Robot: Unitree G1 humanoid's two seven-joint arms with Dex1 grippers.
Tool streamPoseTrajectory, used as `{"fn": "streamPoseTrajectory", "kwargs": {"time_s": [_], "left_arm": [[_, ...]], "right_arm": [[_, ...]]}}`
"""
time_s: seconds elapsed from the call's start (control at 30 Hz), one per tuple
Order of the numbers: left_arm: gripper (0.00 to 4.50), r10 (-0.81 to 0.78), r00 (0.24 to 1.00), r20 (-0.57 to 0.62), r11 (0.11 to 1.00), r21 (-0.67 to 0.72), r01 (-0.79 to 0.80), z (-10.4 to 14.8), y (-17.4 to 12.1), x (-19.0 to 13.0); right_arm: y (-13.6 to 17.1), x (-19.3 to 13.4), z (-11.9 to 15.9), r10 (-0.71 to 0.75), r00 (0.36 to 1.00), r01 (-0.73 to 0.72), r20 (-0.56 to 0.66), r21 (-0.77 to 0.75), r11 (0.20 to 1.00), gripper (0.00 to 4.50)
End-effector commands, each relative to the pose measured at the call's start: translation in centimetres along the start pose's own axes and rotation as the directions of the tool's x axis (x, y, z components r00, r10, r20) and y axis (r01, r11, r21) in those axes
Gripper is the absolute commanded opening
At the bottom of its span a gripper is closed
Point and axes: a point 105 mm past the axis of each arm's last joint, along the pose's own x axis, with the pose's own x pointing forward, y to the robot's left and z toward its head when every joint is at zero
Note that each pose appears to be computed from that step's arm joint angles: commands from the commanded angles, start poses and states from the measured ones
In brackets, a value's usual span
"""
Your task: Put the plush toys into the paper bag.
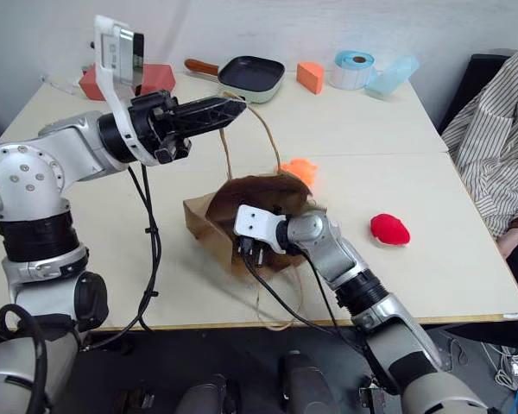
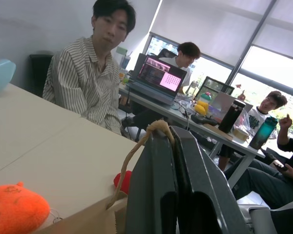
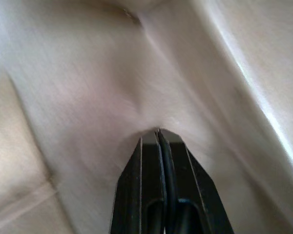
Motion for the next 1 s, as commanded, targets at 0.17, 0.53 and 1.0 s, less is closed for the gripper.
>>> {"fn": "streamPoseTrajectory", "kwargs": {"time_s": [0.17, 0.53, 1.0], "left_arm": [[0.0, -0.035, 0.999, 0.017, 0.997, 0.066, 0.034, 1.0, -0.9, 0.1], [0.0, -0.07, 0.997, 0.045, 0.995, 0.081, 0.066, 2.1, -1.6, 0.0], [0.0, -0.089, 0.995, 0.046, 0.986, 0.147, 0.082, 3.5, -2.4, -0.6]], "right_arm": [[-1.0, -0.6, 1.8, -0.078, 0.996, 0.082, 0.032, -0.18, 0.98, 0.05], [-0.2, 0.9, -0.4, -0.049, 0.998, 0.033, 0.035, 0.37, 0.929, 0.05], [-3.1, 0.2, -0.1, -0.22, 0.975, 0.215, 0.025, 0.137, 0.967, 0.05]]}}
